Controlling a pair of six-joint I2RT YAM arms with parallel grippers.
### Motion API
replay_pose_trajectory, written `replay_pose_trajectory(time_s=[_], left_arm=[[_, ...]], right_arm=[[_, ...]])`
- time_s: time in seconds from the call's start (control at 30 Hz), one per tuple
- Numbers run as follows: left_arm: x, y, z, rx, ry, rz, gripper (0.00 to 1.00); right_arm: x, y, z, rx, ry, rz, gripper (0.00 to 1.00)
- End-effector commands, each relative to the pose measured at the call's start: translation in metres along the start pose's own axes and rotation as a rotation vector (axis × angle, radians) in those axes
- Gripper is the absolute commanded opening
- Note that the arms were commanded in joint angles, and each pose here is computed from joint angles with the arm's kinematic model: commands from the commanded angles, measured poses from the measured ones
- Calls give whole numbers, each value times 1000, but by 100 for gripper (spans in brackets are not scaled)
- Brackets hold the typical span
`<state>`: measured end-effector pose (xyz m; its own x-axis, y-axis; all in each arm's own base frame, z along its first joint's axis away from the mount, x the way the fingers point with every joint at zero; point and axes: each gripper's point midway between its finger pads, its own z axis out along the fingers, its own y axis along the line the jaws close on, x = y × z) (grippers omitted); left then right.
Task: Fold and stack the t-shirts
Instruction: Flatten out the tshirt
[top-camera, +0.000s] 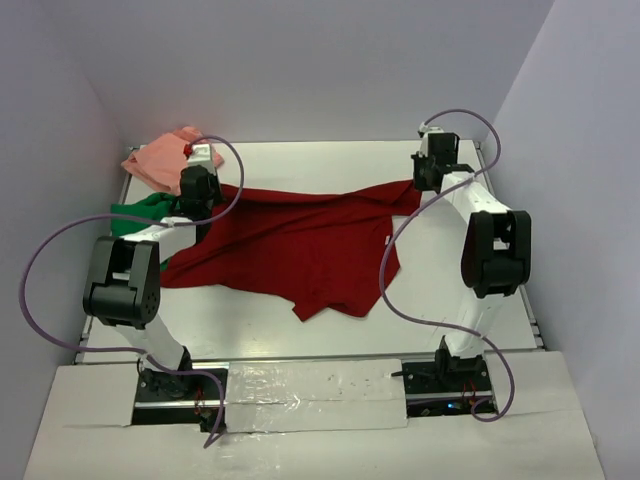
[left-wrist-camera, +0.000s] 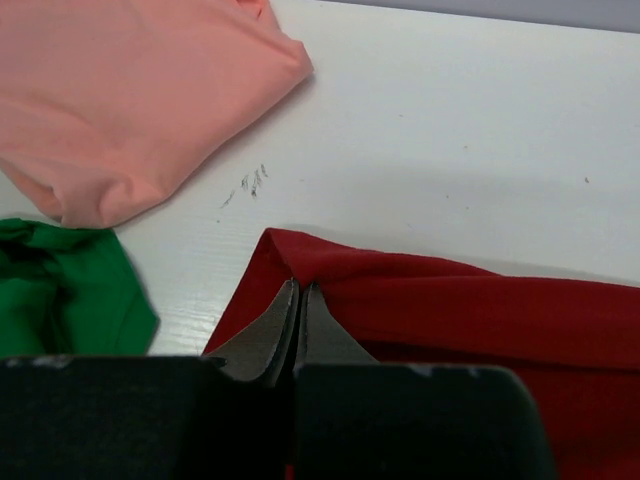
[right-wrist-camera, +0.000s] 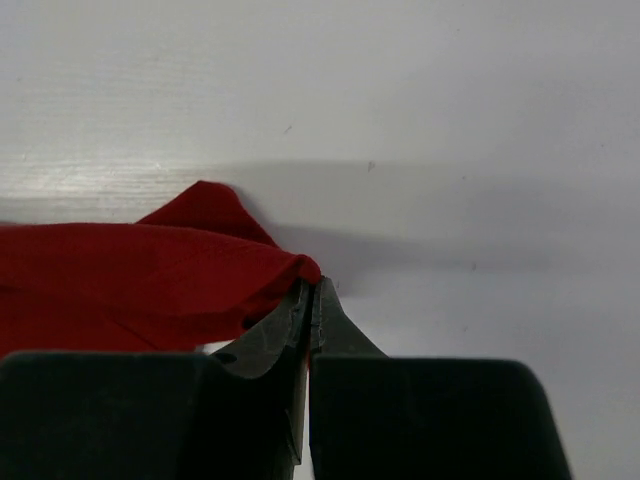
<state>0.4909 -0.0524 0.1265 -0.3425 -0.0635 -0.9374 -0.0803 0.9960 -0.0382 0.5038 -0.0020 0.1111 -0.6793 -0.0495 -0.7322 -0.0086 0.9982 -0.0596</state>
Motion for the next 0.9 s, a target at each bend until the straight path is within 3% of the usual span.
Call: replay_pose_trajectory(time_s=[0.0,0.03,0.13,0.3,0.43,0.87], left_arm=[[-14,1,-11,6,-29,-9,0],[-30,3,-22,4,-68,-6,0],[-57,21,-59,-28,-167,-7,0],[-119,49,-137,-52,-321,-61,0],[-137,57,-191,-45,-345,-84,0],[-199,58,-357,93,-609,-62,0]], right_arm=[[-44,-1,-43,-34,-165,-18,0],[-35,0,-48,-34,-159,-19,0],[-56,-6,-107,-8,-321,-23,0],[-50,-6,-182,-23,-394,-58,0],[-44,-3,-271,-38,-537,-72,0],[-6,-15,-420,22,-837,-48,0]])
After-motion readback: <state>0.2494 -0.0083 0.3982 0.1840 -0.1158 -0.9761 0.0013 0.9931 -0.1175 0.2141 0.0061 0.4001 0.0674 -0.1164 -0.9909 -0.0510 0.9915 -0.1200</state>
